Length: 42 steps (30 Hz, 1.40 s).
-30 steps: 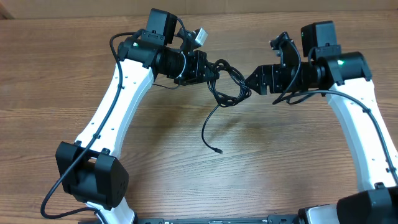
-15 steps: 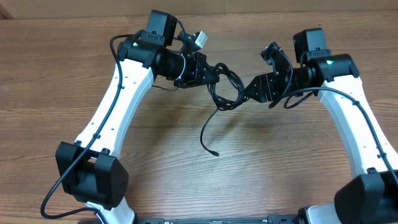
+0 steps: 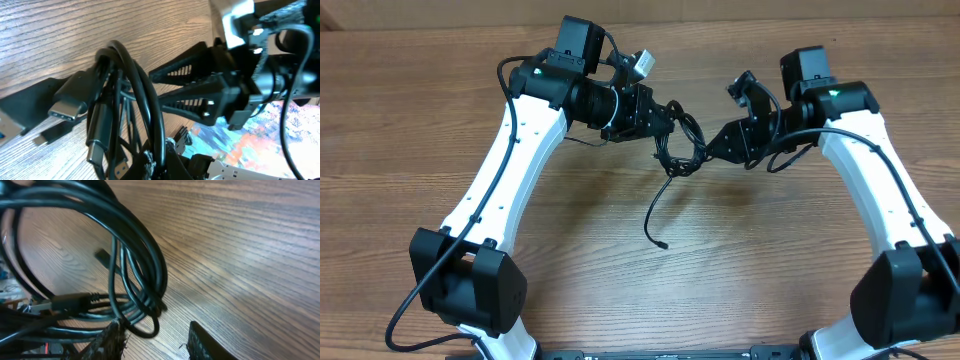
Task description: Untangle cables
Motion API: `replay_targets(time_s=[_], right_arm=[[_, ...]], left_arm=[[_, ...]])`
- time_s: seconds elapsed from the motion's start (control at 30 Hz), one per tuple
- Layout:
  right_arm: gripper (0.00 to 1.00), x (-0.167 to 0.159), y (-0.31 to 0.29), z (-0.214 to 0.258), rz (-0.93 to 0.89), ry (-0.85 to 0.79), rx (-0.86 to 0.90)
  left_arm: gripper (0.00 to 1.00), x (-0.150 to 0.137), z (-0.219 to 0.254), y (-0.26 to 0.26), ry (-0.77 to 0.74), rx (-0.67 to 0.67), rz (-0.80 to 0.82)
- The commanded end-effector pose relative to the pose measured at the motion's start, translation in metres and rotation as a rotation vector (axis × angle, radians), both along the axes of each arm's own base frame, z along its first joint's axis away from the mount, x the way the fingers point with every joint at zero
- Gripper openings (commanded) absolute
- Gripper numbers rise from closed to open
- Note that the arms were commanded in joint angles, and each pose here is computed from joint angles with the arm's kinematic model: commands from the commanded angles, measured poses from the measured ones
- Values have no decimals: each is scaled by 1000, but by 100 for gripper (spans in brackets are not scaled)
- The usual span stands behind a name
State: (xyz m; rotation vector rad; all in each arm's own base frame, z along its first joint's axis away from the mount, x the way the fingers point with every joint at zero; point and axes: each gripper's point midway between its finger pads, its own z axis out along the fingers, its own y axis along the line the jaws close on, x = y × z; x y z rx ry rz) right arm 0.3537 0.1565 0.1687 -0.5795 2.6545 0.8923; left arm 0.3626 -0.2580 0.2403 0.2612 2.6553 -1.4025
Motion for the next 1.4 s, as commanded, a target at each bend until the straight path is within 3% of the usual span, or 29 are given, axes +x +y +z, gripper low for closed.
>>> replay_targets(time_s=[0.0, 0.23, 0.47, 0.93, 1.13, 1.3, 1.33, 1.37], right_arm=[[39, -5, 14, -2, 46, -6, 9], [40, -5, 29, 0, 84, -41, 12], [32, 3, 30, -9, 75, -46, -6], [4, 17, 28, -20, -32, -2, -21], [4, 21, 19, -20, -140, 43, -60], [4, 14, 16, 7, -136, 33, -60], [10, 13, 16, 15, -136, 20, -57], [26, 12, 15, 22, -137, 6, -55]], left_arm=[[4, -4, 15, -5, 1, -48, -13], [4, -4, 15, -5, 10, -48, -7], [4, -4, 15, -5, 17, -48, -2], [4, -4, 19, -7, 29, -72, 0], [4, -1, 22, -7, 16, -86, -2], [4, 2, 24, -6, 9, -93, 7], [4, 3, 24, -7, 7, -94, 6], [4, 3, 24, -7, 8, -94, 6]])
